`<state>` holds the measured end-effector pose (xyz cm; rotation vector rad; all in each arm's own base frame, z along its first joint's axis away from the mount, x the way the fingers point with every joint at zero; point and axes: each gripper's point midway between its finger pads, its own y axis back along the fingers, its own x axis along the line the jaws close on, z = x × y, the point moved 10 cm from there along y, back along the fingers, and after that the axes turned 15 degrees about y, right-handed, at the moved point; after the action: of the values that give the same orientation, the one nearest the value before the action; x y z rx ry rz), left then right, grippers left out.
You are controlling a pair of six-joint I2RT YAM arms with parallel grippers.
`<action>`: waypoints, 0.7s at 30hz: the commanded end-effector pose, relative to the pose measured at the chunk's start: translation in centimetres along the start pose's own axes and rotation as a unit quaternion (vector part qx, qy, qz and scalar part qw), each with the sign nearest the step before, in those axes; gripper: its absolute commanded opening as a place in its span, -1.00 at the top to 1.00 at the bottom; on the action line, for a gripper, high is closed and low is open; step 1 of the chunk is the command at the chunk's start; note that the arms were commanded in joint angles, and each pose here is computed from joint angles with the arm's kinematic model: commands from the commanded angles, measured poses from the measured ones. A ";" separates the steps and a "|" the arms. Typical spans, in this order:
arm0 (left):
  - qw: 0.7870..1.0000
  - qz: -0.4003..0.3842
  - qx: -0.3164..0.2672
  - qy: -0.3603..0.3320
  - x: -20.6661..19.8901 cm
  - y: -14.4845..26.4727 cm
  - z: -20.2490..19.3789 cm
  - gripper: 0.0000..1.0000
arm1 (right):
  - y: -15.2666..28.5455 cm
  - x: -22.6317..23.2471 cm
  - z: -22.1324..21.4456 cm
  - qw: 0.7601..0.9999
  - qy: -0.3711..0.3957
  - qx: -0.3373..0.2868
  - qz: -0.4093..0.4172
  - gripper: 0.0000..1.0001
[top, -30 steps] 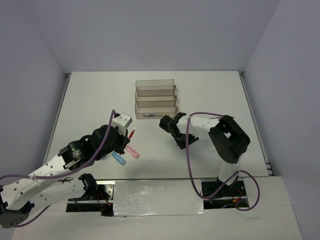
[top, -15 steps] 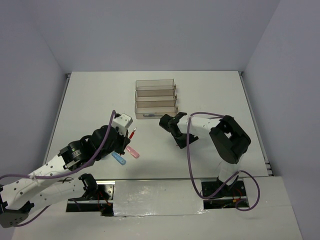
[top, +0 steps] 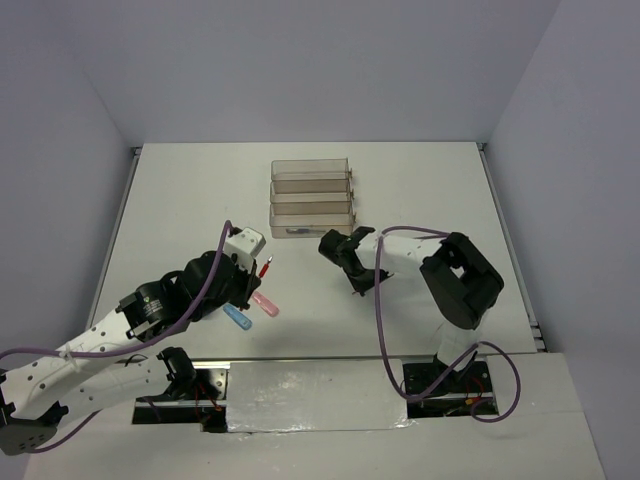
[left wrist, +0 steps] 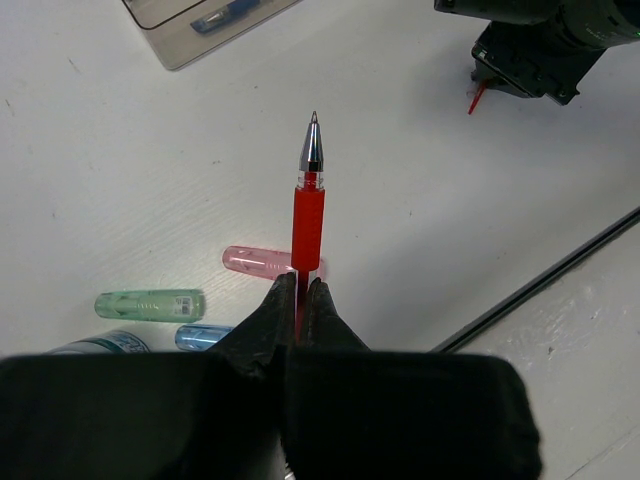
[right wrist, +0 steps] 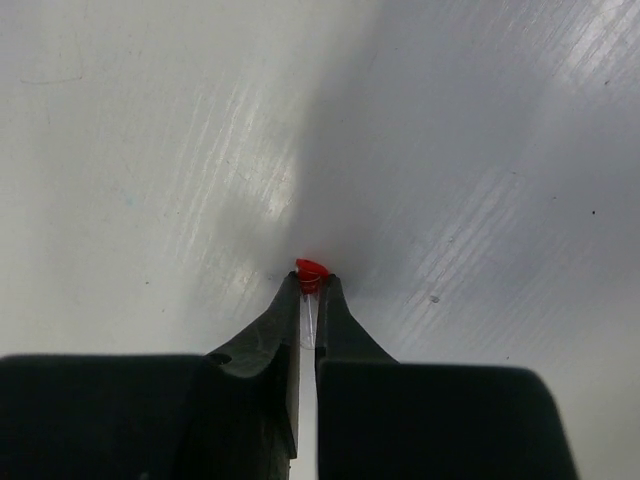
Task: Sort the stationery into containers
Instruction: Close the pen cap on the pen.
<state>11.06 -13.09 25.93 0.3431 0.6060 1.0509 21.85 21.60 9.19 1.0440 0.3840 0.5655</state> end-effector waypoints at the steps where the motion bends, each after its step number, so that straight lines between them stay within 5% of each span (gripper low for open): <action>1: 1.000 -0.014 -0.021 -0.002 -0.3 0.4 0.5 1.00 | -3.4 3.6 -1.4 0.938 -0.340 0.061 0.024 1.00; 8: 1.000 -0.009 -0.023 -0.001 -0.2 0.4 0.5 1.00 | -4.5 1.7 -0.9 0.950 -0.242 -0.009 0.194 1.00; 11: 1.000 -0.007 -0.022 -0.001 -0.2 0.3 0.5 1.00 | -4.4 1.2 -0.7 0.937 -0.202 -0.038 0.282 1.00; 12: 1.000 -0.005 -0.021 -0.001 -0.2 0.3 0.5 1.00 | -3.4 2.0 -0.2 0.916 -0.213 -0.041 0.338 1.00; 14: 1.000 -0.004 -0.022 -0.001 -0.2 0.3 0.5 1.00 | -3.9 0.1 -0.2 0.911 -0.164 -0.073 0.372 1.00; 15: 1.000 -0.003 -0.020 -0.001 -0.2 0.2 0.4 1.00 | -2.3 0.8 0.6 0.878 -0.186 -0.083 0.433 1.00; 17: 1.000 -0.004 -0.020 -0.001 -0.3 0.2 0.4 1.00 | -2.3 -0.9 0.9 0.863 -0.151 -0.120 0.466 1.00; 18: 1.000 -0.005 -0.021 -0.001 -0.3 0.2 0.5 1.00 | -0.9 -0.7 1.7 0.836 -0.167 -0.128 0.507 1.00; 21: 1.000 -0.006 -0.020 -0.002 -0.3 0.2 0.5 1.00 | -0.6 -1.7 2.1 0.828 -0.149 -0.132 0.524 1.00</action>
<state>10.95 -12.98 26.08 0.3323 0.5980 1.0562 21.16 18.37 6.22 1.0521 -0.4497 1.1959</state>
